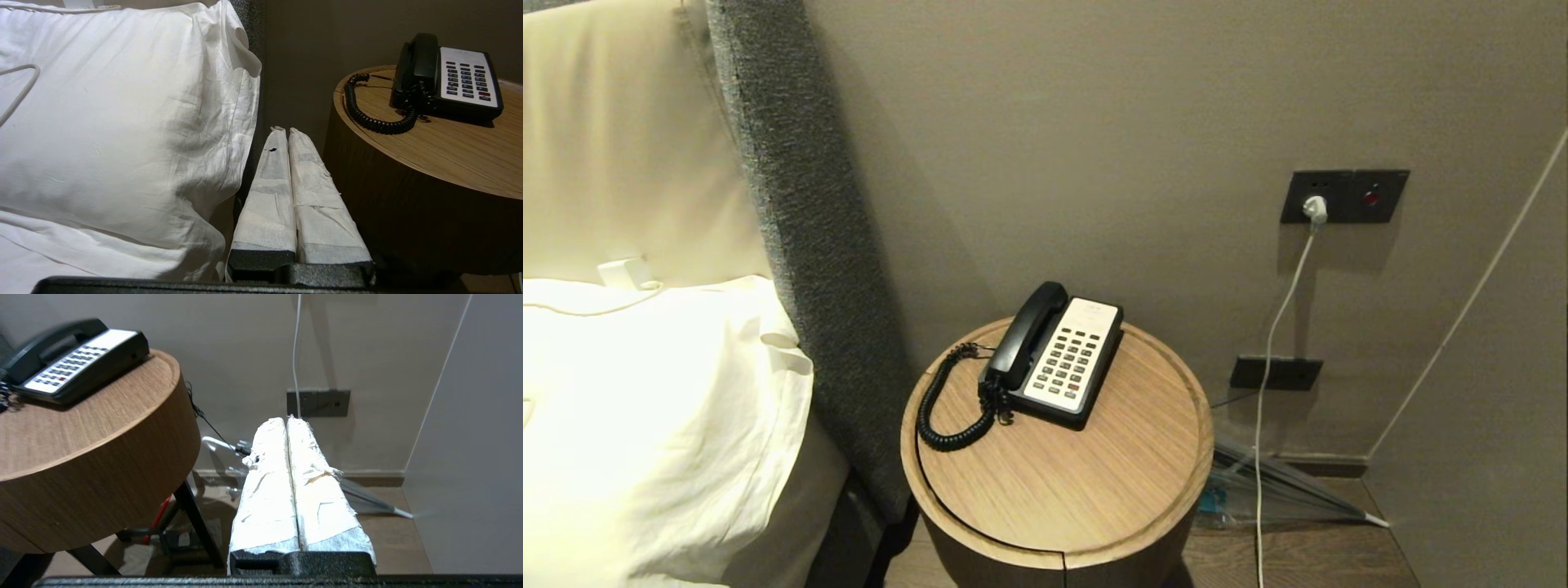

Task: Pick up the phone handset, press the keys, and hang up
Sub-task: Pick up the desk phone handset

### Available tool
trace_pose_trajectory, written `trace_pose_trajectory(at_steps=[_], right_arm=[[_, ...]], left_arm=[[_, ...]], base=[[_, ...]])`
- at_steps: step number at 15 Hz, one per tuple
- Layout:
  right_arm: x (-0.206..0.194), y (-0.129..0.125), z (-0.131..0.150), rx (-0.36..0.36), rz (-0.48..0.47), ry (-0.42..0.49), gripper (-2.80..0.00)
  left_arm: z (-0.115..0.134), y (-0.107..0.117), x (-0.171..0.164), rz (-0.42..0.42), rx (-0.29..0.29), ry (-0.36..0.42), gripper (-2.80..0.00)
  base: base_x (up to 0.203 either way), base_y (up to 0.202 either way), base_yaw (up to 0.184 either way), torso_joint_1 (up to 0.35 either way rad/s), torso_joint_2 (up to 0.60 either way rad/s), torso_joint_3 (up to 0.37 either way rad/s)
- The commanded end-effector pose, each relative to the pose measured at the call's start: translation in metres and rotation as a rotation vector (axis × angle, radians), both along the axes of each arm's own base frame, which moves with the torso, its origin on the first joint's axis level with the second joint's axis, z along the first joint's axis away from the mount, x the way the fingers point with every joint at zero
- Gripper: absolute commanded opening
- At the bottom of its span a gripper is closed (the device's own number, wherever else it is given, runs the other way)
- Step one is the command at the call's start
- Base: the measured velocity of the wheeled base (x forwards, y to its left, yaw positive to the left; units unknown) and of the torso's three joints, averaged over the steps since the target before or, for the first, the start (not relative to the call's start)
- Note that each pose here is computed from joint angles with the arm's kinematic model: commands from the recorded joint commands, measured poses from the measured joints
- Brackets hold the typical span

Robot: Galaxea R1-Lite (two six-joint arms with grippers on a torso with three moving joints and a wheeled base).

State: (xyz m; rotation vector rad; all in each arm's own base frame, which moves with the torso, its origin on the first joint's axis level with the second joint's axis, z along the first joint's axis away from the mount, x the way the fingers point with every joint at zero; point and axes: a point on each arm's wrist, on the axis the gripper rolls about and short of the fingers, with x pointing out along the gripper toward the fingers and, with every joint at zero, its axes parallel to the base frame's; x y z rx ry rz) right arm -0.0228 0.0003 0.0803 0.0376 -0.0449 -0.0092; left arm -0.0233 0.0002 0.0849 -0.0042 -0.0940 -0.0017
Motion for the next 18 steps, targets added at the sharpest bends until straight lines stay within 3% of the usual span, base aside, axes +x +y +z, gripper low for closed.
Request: trace_pose_trajectory(at_steps=[1, 18], right_arm=[[0.0018, 0.0000, -0.0061, 0.001, -0.001, 0.023, -2.80], [0.0018, 0.0000, -0.0059, 0.001, -0.001, 0.022, -2.80]], left_arm=[[-0.0110, 0.0000, 0.0033, 0.001, 0.002, 0.040, -2.80], [-0.0109, 0.0000, 0.0032, 0.001, -0.004, 0.037, -2.80]], base=[[0.000, 0.000, 0.000, 0.002, 0.00, -0.200], [0.000, 0.000, 0.000, 0.003, 0.00, -0.198]])
